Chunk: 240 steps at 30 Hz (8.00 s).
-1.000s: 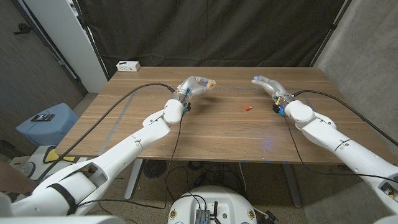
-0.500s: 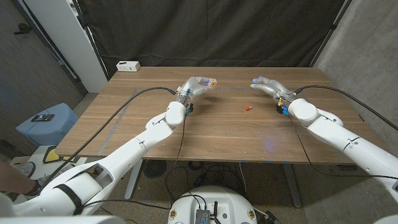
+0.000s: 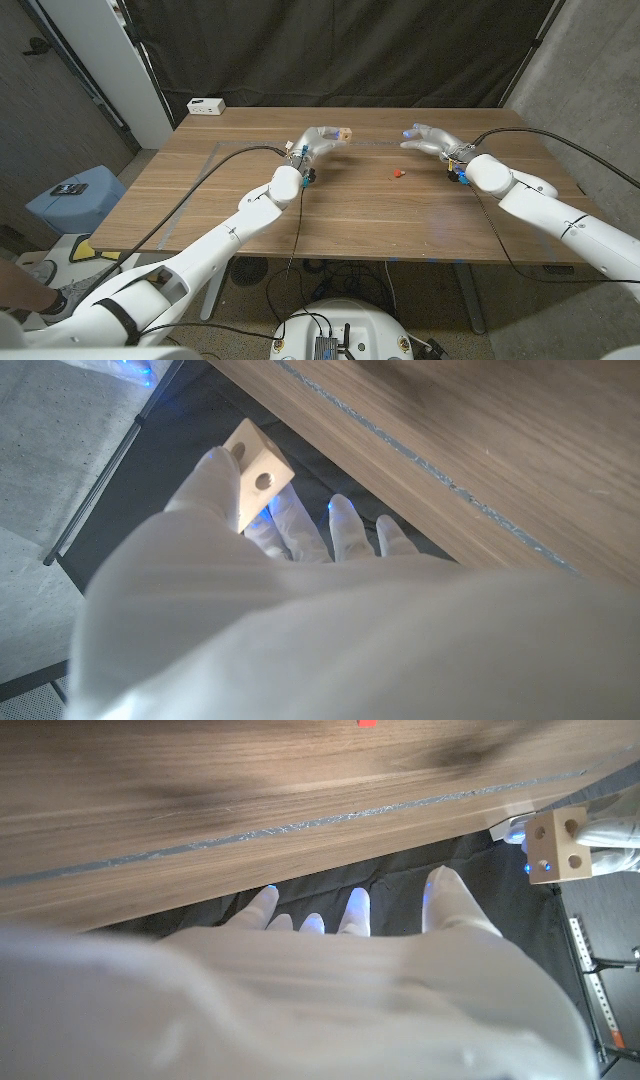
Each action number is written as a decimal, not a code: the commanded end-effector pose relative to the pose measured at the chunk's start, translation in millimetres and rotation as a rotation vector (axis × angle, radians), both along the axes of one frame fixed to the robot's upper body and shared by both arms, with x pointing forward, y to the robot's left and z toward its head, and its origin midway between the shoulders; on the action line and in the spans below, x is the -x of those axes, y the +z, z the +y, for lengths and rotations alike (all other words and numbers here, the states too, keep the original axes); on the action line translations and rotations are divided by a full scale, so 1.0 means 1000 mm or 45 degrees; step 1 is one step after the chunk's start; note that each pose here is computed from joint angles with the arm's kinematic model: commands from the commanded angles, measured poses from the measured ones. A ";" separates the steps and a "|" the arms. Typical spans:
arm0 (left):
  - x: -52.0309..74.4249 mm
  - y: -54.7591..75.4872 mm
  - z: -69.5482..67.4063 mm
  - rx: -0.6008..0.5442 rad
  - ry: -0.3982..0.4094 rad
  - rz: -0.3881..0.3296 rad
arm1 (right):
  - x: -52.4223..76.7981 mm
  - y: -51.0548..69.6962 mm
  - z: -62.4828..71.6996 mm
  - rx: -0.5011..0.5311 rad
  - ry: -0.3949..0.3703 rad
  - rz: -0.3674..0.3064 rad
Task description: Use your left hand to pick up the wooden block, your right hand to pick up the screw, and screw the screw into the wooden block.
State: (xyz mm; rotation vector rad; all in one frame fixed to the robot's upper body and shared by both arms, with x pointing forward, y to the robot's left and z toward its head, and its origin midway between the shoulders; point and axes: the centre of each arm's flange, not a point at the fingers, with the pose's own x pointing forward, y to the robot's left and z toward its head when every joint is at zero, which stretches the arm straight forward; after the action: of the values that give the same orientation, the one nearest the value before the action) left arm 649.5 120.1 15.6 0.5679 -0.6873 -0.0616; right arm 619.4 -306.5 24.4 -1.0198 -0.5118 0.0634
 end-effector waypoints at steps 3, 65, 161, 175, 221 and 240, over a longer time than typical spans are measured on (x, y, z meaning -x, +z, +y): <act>-0.001 -0.008 -0.012 0.012 -0.087 0.080 | 0.011 0.011 -0.003 0.246 0.010 -0.037; 0.045 -0.061 -0.023 0.092 -0.068 0.080 | 0.001 0.028 0.040 0.879 -0.014 -0.075; 0.048 -0.071 -0.029 0.006 -0.114 0.061 | -0.031 -0.001 0.029 0.942 -0.100 0.056; 0.048 -0.072 -0.029 0.002 -0.114 0.066 | -0.034 -0.003 0.031 0.941 -0.101 0.036; 0.051 -0.074 -0.030 -0.008 -0.121 0.074 | -0.034 -0.010 0.035 0.946 -0.127 -0.029; 0.054 -0.077 -0.031 -0.001 -0.115 0.074 | -0.035 -0.009 0.038 0.960 -0.128 -0.055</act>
State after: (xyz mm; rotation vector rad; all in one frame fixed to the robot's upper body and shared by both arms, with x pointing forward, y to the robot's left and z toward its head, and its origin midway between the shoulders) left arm 597.1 89.5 -59.9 0.5342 -0.6558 -0.1670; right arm 653.5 -270.1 15.2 -1.7791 -0.4715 0.1553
